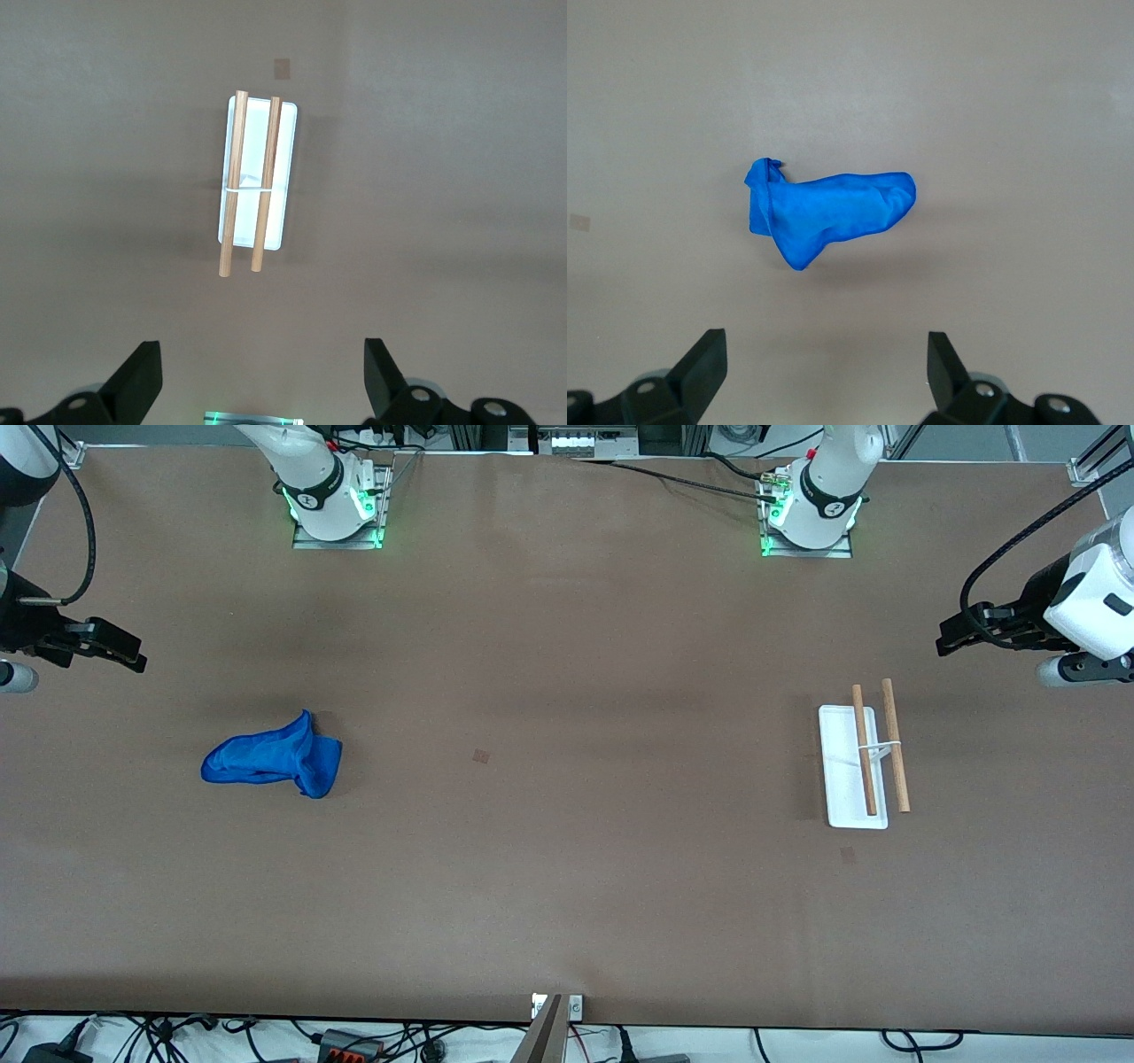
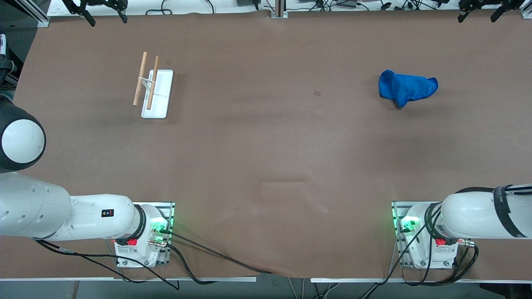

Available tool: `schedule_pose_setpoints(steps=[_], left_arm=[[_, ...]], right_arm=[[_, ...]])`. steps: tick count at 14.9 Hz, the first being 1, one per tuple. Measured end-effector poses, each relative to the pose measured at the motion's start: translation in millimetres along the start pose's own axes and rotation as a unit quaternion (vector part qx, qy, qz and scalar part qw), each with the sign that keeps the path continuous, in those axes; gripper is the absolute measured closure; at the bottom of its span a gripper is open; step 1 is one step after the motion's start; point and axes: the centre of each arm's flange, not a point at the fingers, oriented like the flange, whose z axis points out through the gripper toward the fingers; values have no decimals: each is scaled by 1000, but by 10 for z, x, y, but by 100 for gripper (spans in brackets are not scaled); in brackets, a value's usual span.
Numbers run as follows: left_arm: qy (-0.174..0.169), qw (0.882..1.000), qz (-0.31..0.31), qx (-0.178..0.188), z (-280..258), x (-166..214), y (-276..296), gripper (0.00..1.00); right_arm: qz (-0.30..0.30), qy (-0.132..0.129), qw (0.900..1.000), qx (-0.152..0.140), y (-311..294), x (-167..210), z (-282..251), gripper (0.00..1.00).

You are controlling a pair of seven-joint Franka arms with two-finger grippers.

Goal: Pass towel and hang on rack
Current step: 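Move the right gripper down over the blue towel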

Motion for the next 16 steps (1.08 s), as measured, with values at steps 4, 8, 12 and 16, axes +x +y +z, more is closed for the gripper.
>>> schedule_pose_setpoints(steps=[4,8,12,16], left_arm=[[-1,1000,0,0,22,17,-1,0],[-2,1000,0,0,34,26,0,0],[-3,1000,2,0,39,27,12,0],[-3,1000,13,0,41,30,15,0]], right_arm=[[-4,10,1000,0,7,-24,-75,0],[-8,12,1000,0,7,-20,-67,0],[-9,-4,1000,0,-1,32,134,0],[-17,-47,999,0,-52,330,919,0]])
